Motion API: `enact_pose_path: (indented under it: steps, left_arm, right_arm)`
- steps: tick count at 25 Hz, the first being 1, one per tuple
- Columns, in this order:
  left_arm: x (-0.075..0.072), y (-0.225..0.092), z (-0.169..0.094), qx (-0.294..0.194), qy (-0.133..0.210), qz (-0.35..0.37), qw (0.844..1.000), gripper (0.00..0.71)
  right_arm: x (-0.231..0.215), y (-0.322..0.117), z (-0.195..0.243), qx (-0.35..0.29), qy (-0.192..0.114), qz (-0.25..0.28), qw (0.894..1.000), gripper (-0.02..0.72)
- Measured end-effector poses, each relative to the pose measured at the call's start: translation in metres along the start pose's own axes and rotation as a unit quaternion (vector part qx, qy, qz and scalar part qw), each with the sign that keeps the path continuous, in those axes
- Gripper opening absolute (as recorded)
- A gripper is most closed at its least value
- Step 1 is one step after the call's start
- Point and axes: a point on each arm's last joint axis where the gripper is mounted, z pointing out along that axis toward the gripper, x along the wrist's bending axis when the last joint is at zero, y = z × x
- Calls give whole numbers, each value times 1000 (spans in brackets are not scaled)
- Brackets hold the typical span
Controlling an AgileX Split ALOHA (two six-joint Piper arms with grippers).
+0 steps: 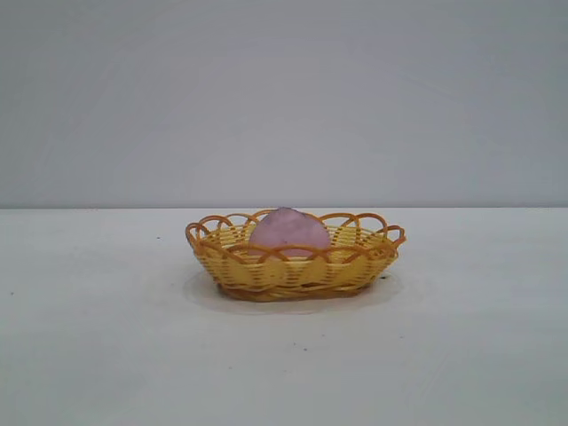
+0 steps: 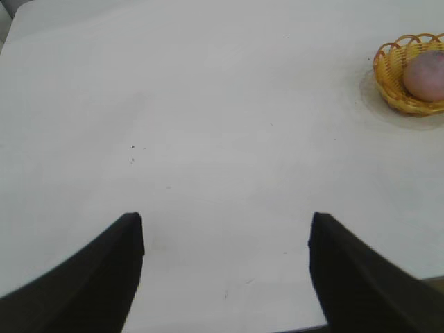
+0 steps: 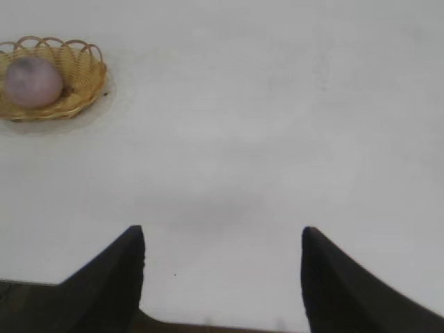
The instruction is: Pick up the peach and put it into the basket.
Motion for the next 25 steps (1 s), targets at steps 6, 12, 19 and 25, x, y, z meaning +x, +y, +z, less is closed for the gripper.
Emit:
enact_pose_path:
  steps: [6, 12, 19, 25]
  left_arm:
    - [0, 0, 0, 0, 0, 0, 1000, 497]
    - [0, 0, 0, 0, 0, 0, 1000, 497]
    - [0, 0, 0, 0, 0, 0, 1000, 497]
    - [0, 0, 0, 0, 0, 0, 1000, 497]
  right_arm:
    - [0, -3, -5, -26, 0, -2, 1000, 418]
    - [0, -3, -5, -26, 0, -3, 1000, 418]
    - [0, -3, -5, -26, 0, -3, 1000, 418]
    - [1, -3, -5, -27, -20, 10, 999, 418]
